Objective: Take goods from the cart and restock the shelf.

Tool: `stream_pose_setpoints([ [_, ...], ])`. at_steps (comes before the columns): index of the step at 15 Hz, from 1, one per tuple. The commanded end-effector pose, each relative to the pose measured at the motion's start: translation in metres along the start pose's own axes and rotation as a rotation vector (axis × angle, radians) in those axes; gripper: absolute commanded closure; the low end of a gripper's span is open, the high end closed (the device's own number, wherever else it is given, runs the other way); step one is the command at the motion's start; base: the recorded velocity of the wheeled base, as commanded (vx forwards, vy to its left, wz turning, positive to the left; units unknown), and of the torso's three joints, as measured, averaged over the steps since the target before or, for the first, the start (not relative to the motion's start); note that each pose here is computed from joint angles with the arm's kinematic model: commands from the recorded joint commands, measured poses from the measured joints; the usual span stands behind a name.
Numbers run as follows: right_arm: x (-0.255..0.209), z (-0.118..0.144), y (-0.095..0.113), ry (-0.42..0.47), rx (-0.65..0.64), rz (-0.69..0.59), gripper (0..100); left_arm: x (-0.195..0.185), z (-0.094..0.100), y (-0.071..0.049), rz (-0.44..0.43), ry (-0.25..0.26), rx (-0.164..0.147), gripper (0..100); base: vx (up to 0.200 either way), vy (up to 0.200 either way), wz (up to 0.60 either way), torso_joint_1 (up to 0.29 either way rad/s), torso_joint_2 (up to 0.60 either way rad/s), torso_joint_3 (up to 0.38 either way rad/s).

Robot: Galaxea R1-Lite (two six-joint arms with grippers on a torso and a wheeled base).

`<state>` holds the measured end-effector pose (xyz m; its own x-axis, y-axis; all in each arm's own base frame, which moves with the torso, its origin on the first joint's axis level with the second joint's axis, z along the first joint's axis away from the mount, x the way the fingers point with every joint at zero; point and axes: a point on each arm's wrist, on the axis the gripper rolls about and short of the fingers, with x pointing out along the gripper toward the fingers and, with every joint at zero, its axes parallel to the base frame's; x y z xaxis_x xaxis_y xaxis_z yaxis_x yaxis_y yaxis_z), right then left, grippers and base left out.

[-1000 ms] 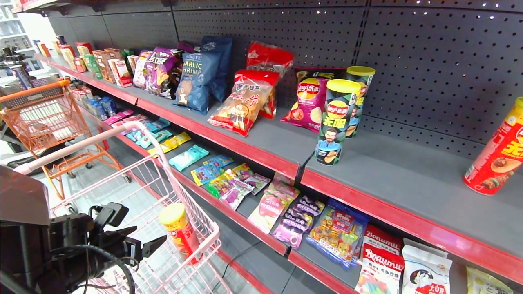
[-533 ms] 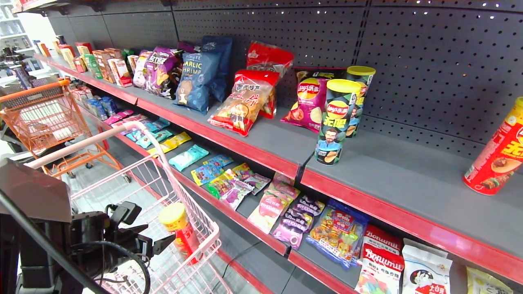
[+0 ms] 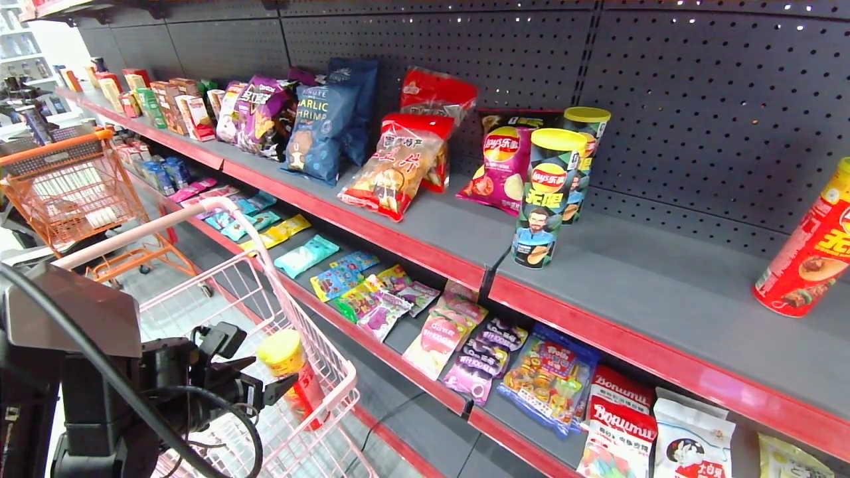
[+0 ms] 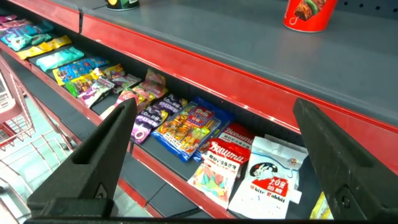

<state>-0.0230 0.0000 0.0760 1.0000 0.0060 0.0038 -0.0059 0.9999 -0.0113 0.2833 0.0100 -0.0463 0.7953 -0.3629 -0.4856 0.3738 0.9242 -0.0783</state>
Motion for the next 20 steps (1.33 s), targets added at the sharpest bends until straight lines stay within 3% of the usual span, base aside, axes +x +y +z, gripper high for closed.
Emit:
stream_pose_setpoints([
  [1,0.000,0.000,0.000,0.001,-0.001,0.000,0,0.007,0.003,0.003,0.003,-0.024,0.011,0,0.000,0.000,0.00,0.000,0.00,0.000],
  [18,0.000,0.000,0.000,0.001,-0.001,0.006,0,0.044,-0.004,0.001,-0.033,-0.043,0.043,0,0.000,0.000,0.00,0.000,0.00,0.000],
  [19,0.000,0.000,0.000,0.001,-0.001,0.006,0,0.048,-0.004,0.002,-0.034,-0.047,0.047,100,0.000,0.000,0.00,0.000,0.00,0.000],
  [20,0.000,0.000,0.000,0.001,-0.001,0.006,0,0.049,-0.004,0.002,-0.039,-0.051,0.049,100,0.000,0.000,0.00,0.000,0.00,0.000],
])
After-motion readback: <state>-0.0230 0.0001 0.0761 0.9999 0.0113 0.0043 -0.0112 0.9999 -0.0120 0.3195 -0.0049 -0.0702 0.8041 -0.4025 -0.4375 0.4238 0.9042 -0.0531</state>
